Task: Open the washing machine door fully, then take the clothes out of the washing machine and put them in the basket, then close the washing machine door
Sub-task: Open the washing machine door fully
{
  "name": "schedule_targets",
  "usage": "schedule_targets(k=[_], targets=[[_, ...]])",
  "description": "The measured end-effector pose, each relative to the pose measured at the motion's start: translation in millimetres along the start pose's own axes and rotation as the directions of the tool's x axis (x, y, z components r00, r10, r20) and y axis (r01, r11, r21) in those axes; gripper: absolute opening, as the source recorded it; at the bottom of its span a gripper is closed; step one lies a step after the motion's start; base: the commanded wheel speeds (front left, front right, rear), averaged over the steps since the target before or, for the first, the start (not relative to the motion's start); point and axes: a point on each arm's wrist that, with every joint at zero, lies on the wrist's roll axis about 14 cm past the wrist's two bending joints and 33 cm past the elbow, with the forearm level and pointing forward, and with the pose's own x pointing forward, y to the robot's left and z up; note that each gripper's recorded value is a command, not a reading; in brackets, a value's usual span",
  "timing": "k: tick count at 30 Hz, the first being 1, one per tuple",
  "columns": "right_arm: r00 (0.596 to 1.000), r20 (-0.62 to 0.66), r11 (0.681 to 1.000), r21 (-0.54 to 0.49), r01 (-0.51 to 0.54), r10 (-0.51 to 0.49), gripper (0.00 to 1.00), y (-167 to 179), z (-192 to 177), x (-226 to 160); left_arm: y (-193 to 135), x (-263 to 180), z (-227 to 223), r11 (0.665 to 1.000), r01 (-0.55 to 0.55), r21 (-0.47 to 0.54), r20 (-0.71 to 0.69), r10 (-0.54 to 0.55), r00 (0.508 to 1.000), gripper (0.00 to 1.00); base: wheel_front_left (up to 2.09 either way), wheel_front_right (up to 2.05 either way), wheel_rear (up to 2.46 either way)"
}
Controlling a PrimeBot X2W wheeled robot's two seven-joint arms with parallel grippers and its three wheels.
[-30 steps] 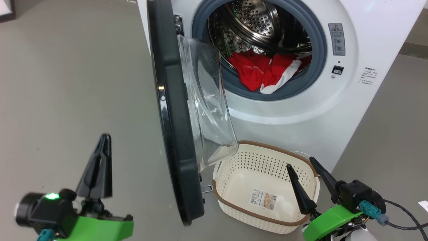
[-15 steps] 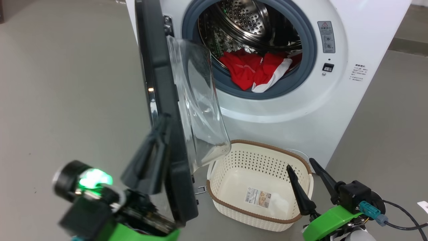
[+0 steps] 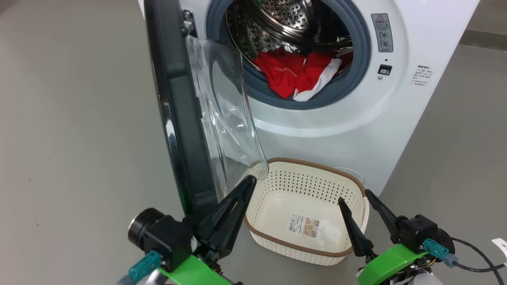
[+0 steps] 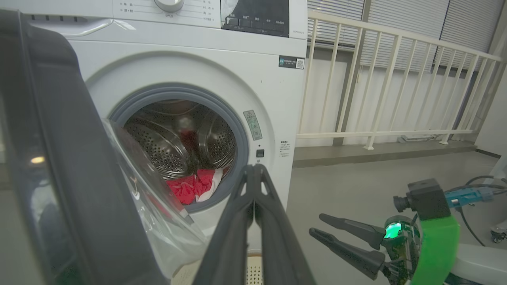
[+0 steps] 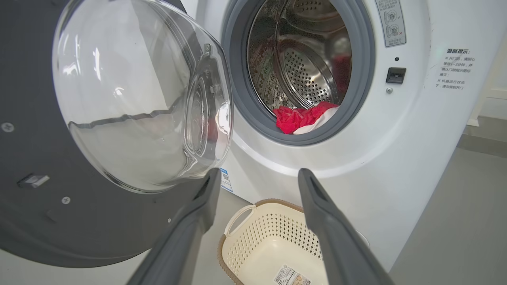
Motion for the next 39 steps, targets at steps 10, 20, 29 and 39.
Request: schedule_targets(k=[10,20,29,39], targets=[[1.000,-0.004,1.000,0.004,0.004,-0.004,1.00,-3.0,-1.5,4.4,18.7,-8.9,-53.3,0.998,-0.059,0.008,-0.232,0.059,0.971,0.00,0.00,0.00,0.00],[1.000,-0.029,1.000,0.014,0.003,-0.003,1.00,-4.1,-10.7,7.0,37.2,-18.6,-71.3,0.989,-0.113,0.091,-0.333,0.137,0.933,0.00,0.00,0.00,0.00],[0.999,-0.037,1.000,0.016,-0.025,0.025,1.00,4.7,-13.5,12.0,47.5,-32.2,-73.5,0.979,-0.178,0.095,-0.352,0.200,0.915,0.00,0.00,0.00,0.00],[0.995,-0.043,0.995,0.019,-0.095,0.095,1.00,28.0,-15.3,21.7,81.2,-58.9,-63.3,0.943,-0.307,0.131,-0.322,0.333,0.886,0.00,0.00,0.00,0.00]])
